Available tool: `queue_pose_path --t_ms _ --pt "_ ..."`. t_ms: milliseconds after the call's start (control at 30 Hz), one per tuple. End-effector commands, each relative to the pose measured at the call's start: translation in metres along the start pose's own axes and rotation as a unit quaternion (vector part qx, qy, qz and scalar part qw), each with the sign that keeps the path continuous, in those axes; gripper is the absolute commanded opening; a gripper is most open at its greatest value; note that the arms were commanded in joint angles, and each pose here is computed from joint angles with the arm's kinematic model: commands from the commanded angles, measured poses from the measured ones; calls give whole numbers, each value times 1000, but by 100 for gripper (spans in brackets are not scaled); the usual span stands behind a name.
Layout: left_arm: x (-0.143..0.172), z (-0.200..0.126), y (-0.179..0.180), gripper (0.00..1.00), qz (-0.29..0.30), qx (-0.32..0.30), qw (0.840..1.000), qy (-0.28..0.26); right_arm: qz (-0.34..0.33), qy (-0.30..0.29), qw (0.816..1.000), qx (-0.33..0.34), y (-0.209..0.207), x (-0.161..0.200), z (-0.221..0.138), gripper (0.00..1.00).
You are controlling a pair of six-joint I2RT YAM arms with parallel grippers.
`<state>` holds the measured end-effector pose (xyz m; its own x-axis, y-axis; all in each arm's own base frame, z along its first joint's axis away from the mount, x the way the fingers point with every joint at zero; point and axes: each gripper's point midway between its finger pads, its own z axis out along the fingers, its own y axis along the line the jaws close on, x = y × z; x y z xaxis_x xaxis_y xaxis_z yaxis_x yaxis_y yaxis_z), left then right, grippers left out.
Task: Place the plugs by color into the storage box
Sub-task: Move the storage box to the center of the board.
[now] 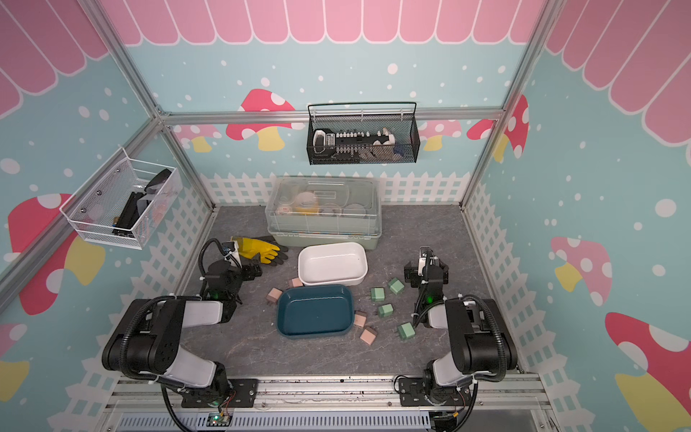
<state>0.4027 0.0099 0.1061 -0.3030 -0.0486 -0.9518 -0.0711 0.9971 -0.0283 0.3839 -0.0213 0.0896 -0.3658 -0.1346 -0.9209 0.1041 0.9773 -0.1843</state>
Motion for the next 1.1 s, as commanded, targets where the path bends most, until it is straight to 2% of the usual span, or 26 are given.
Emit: queue_pose_path --t_ms 0,67,133,167,233,333,467,533,633,700,833,900,1000,1067 --pt "-13 -1 10 99 -15 -25 999 -16 13 -17 1000 21 -9 -13 3 99" --pt "-24 1 26 99 -32 -76 997 10 20 -14 999 40 -17 -18 2 99" --pt "-30 4 51 99 -60 -149 983 94 23 53 995 78 -33 -31 6 99" --pt "-33 6 54 99 -66 -152 979 120 16 81 992 92 -39 -37 9 99" --pt "-42 7 51 99 -73 -143 976 149 -13 118 988 95 -42 -50 18 99" --pt "-49 1 39 99 -106 -119 972 175 -7 169 983 74 -35 -60 26 99" --pt "-39 -17 12 99 -142 -92 952 255 27 230 972 44 -24 -69 23 99" --pt "-28 -32 -12 99 -126 -79 940 309 52 247 968 9 -8 -70 15 99" --pt "-14 -53 -54 99 -89 -46 928 358 81 267 960 -36 15 -66 -2 99" --pt "-5 -67 -78 99 -88 -18 921 380 88 280 953 -74 34 -62 -13 99" --pt "11 -89 -114 99 -134 47 903 406 85 310 936 -141 64 -50 -34 98" --pt "22 -98 -130 99 -139 81 892 423 92 320 929 -165 73 -43 -41 98" --pt "40 -113 -144 99 -130 110 876 452 103 338 916 -188 83 -34 -49 94" --pt "50 -121 -144 99 -128 113 870 462 102 349 910 -200 90 -31 -55 94"
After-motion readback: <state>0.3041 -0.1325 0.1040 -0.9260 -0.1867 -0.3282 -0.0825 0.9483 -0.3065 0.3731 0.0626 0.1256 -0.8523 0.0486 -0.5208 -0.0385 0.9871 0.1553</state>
